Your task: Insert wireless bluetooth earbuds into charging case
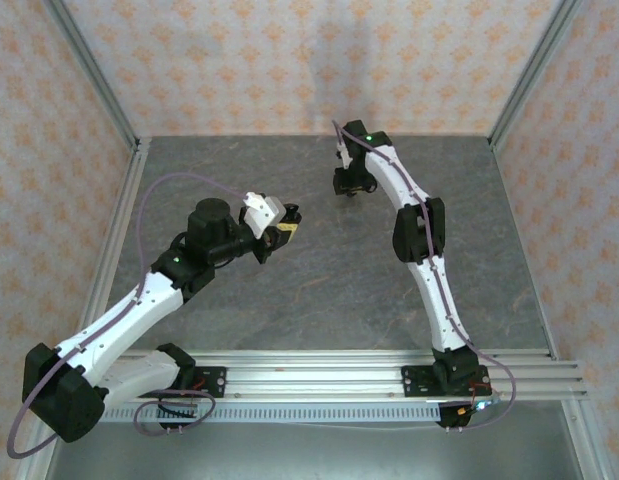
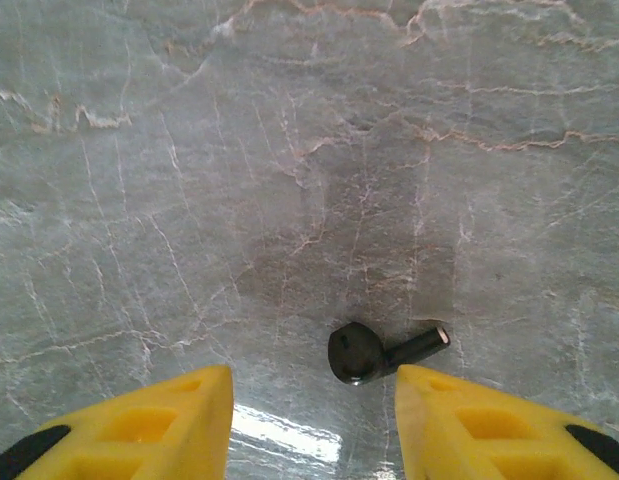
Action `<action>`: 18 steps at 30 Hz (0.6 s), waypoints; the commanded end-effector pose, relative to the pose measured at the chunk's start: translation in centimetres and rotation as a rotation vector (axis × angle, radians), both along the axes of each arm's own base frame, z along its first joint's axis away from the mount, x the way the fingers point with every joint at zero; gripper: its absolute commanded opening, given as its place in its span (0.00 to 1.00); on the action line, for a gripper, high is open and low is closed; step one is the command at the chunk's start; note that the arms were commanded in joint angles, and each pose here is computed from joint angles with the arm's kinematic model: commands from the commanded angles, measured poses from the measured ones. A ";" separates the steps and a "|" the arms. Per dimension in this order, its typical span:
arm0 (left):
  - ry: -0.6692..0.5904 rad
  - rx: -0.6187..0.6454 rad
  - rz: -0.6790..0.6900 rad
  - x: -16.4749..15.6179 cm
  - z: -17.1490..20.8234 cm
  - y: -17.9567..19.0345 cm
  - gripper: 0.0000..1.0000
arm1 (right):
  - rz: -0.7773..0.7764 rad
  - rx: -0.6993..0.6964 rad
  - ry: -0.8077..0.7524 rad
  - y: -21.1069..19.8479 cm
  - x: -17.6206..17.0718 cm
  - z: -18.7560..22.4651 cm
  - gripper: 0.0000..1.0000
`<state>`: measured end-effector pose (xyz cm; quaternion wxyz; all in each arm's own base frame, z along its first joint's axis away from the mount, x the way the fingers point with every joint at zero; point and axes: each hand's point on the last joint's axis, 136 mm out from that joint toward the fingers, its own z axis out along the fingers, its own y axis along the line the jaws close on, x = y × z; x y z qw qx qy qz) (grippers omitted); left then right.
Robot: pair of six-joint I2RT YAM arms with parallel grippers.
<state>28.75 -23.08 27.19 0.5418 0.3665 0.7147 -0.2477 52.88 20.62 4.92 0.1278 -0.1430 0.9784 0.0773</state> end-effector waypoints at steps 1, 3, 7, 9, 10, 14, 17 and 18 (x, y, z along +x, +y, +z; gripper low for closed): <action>-0.043 -0.006 0.024 0.4 1.7 0.3 0.00 | 0.063 -0.069 0.037 -1.2 -0.7 -2.1 0.45; -0.038 -0.006 0.028 0.3 1.6 0.5 0.00 | 0.079 -0.087 0.046 -1.4 -0.9 -2.4 0.45; -0.042 -0.009 0.042 0.1 1.6 0.8 0.00 | 0.107 -0.119 0.046 -1.6 -1.2 -2.8 0.43; -0.046 -0.009 0.049 0.1 1.6 1.0 0.00 | 0.112 -0.120 0.045 -1.4 -1.2 -2.8 0.40; -0.047 -0.010 0.051 0.0 1.6 1.0 0.00 | 0.115 -0.115 0.048 -1.2 -1.3 -2.8 0.38; -0.048 -0.008 0.057 -0.1 1.7 1.2 0.00 | 0.124 -0.102 0.069 0.0 -2.4 -2.4 0.26; -0.052 -0.004 0.067 -0.1 1.6 1.4 0.00 | 0.109 -0.046 0.087 1.3 -3.4 -1.1 0.20; -0.055 -0.004 0.069 -0.1 1.6 1.5 0.00 | 0.104 -0.025 0.087 1.7 -3.6 -0.7 0.19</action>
